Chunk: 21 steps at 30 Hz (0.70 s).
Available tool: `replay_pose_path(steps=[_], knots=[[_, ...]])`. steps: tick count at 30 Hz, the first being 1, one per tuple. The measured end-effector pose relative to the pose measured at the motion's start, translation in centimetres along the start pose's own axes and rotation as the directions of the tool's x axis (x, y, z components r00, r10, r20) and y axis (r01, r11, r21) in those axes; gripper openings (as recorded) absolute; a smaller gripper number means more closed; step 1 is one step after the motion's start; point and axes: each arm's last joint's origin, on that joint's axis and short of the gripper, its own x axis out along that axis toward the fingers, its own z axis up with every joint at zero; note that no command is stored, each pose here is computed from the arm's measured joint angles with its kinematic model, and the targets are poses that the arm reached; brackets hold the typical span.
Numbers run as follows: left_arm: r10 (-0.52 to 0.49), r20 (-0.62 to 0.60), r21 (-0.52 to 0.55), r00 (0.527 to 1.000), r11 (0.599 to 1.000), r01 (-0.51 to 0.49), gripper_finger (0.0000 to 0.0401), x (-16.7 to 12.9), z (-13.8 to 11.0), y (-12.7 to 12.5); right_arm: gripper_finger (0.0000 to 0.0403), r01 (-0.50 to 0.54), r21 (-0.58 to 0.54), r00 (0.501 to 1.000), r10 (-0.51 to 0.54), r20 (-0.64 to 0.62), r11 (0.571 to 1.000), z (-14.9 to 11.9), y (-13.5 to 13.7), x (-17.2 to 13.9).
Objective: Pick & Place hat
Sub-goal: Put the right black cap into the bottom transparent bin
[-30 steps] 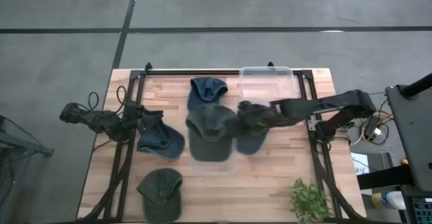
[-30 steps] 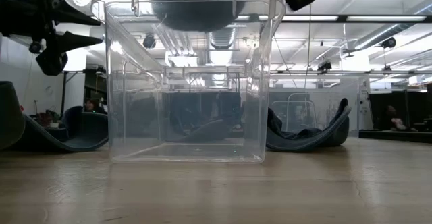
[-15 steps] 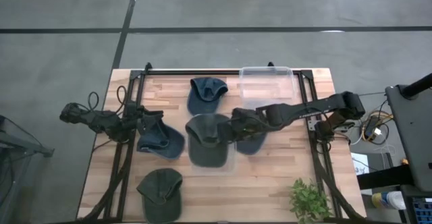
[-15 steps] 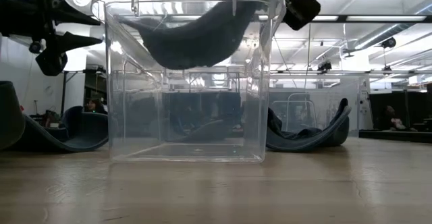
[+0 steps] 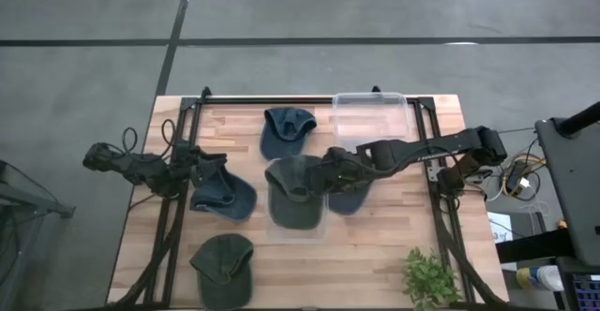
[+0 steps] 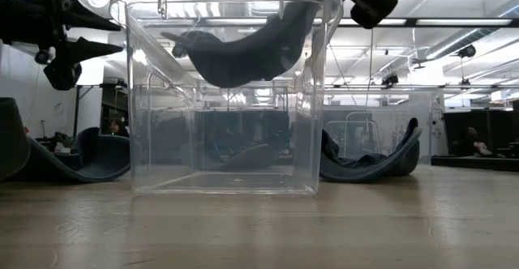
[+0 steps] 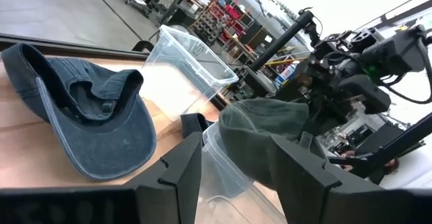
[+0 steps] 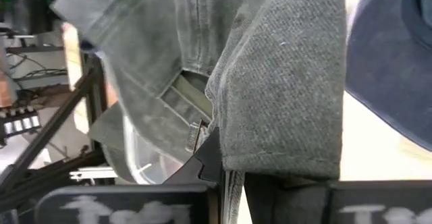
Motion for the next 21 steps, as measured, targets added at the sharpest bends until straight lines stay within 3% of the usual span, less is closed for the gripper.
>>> replay_pose_path(steps=[21], knots=[[0.0,0.0,0.005,1.0,1.0,0.0,0.0162,0.0,0.0,0.0,0.0029,0.057,-0.032,0.996,-0.059,-0.069,0.998,-0.3,-0.3,2.2]])
